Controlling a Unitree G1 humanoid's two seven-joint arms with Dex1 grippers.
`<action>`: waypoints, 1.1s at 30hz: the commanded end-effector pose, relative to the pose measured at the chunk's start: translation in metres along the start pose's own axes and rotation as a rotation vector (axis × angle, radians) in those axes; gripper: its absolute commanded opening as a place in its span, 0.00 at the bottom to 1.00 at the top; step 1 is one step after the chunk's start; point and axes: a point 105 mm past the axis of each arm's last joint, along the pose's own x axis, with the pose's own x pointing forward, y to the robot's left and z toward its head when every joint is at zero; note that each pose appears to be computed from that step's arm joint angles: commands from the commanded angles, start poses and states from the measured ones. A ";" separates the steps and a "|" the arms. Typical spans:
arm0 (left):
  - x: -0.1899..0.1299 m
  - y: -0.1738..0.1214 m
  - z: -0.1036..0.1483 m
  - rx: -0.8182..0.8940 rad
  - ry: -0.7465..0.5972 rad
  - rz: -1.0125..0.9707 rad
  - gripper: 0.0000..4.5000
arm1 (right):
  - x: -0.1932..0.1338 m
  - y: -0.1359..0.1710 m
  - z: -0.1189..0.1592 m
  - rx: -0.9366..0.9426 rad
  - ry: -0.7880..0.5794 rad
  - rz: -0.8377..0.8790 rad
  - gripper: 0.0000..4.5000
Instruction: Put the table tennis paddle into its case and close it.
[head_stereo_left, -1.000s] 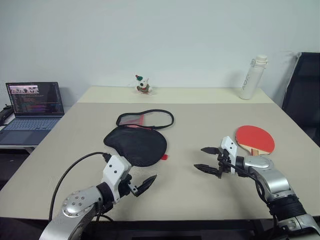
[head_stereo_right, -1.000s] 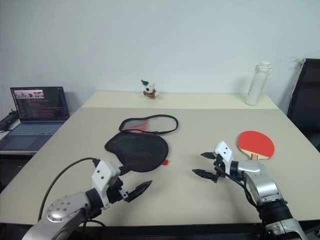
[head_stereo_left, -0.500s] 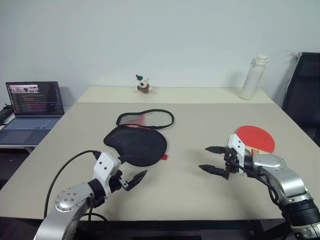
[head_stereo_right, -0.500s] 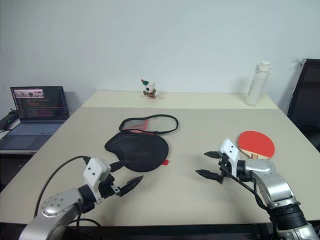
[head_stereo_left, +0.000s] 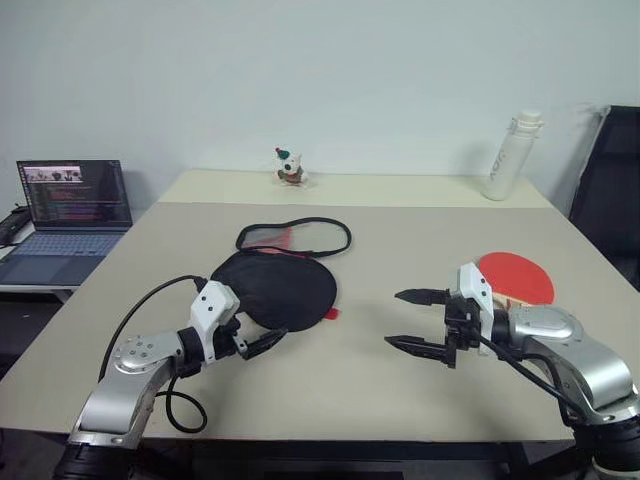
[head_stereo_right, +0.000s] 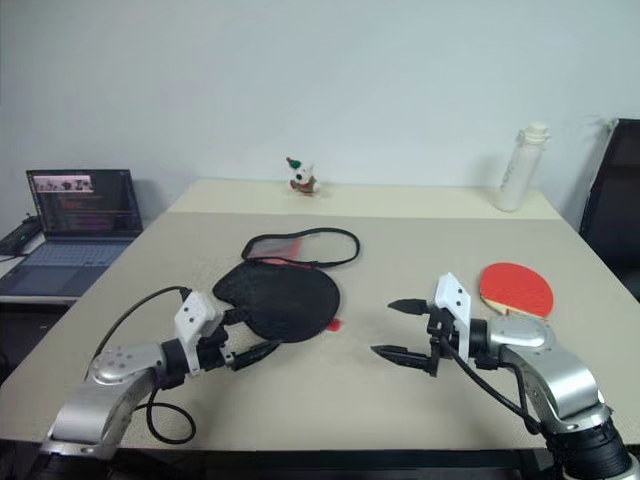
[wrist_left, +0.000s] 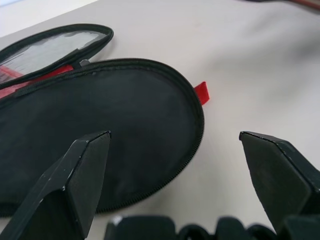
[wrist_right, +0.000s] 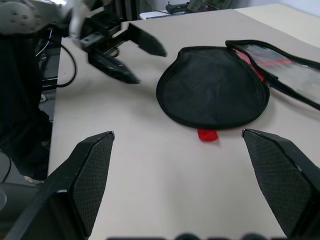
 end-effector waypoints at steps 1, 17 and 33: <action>0.003 -0.003 0.001 0.059 0.003 -0.055 1.00 | 0.000 0.002 0.012 -0.036 -0.041 -0.012 1.00; 0.021 0.002 -0.021 0.124 0.105 -0.205 1.00 | 0.003 0.014 0.010 -0.026 -0.032 0.010 1.00; 0.030 0.009 -0.026 0.029 0.085 -0.149 0.05 | -0.001 0.002 0.011 -0.044 -0.024 -0.040 1.00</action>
